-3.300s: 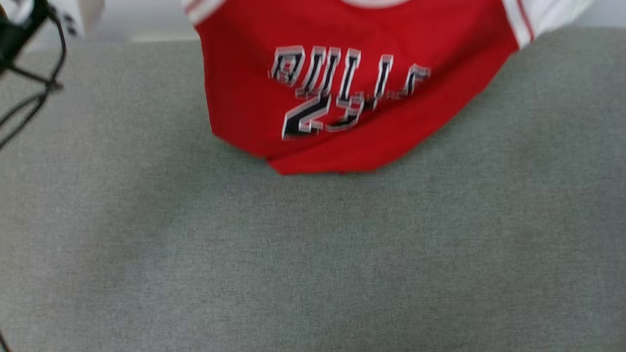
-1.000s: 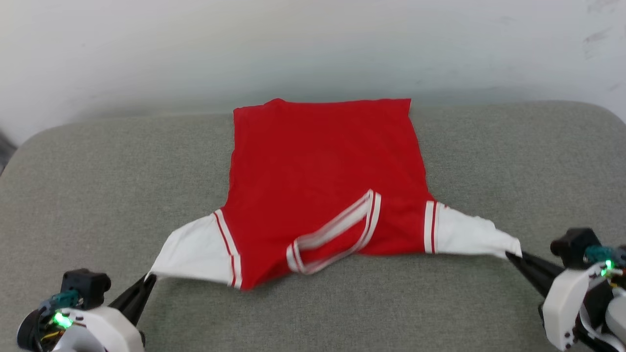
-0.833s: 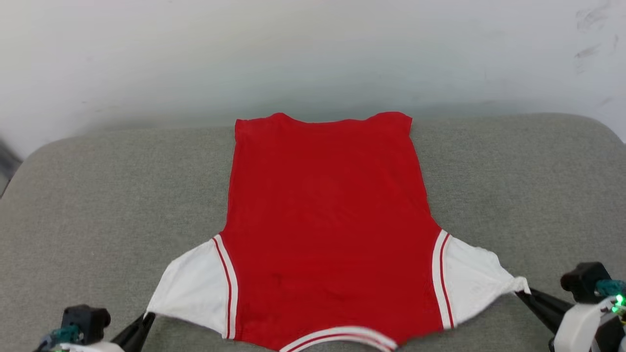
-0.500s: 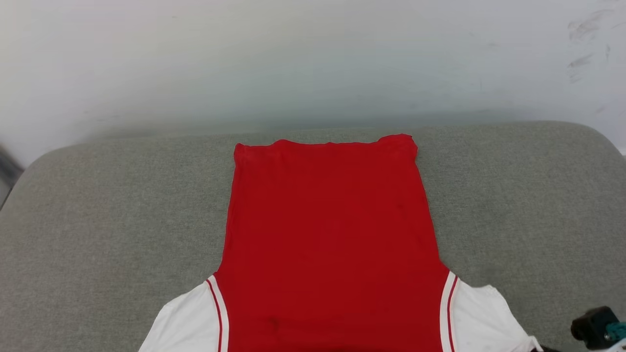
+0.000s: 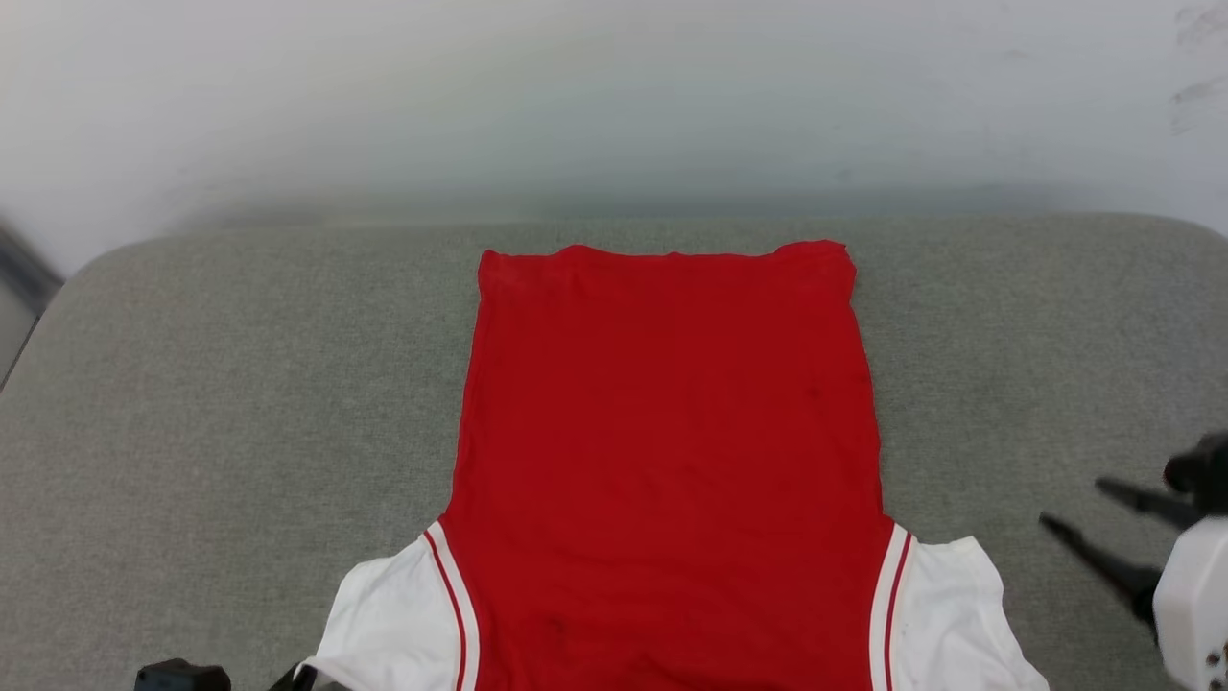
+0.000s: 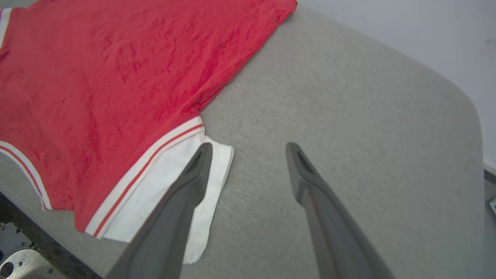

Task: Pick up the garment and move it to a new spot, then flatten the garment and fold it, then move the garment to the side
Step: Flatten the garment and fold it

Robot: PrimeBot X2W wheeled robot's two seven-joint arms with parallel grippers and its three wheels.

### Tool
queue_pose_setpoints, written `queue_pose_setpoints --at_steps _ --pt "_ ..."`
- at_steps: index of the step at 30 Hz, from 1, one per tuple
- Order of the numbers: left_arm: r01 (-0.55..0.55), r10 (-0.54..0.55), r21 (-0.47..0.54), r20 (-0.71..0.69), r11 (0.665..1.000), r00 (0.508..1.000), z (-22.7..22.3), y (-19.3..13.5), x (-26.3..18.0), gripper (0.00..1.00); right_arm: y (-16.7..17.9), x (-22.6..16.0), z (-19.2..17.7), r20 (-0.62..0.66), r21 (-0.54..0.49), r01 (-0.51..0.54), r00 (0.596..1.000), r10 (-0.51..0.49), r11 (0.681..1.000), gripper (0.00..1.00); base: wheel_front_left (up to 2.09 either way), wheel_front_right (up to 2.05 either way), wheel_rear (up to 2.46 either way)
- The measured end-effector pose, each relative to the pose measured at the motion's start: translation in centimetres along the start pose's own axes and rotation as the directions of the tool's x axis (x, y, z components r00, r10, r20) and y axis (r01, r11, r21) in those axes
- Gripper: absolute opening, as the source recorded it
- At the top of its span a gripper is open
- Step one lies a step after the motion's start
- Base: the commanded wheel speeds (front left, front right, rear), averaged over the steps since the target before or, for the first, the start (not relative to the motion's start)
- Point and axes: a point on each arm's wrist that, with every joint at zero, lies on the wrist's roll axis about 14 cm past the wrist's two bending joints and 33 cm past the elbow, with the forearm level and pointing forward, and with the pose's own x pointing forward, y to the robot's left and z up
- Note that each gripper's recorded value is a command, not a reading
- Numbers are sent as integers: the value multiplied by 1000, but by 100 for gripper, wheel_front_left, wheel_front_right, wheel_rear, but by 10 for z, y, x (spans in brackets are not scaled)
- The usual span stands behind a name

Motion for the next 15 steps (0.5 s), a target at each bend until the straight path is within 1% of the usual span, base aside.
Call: queue_pose_setpoints --at_steps 3,5,8,12,15 --pt "4 -5 14 18 1000 1000 9 -2 7 0 -20 5 62 118 -72 41 992 -33 997 100 0 0 0" --pt "11 -11 21 33 1000 999 16 -3 13 0 -34 8 105 195 -127 84 979 -58 988 100 0 0 0" --pt "11 -12 29 54 1000 998 25 -3 21 0 -48 17 152 244 -187 130 966 -82 974 100 0 0 0" --pt "10 -14 60 72 998 997 34 -3 31 0 -65 45 192 238 -199 169 964 -120 965 100 0 0 0" --pt "10 -15 71 71 997 997 35 -3 40 0 -75 78 202 150 -162 161 979 -137 973 100 0 0 0"
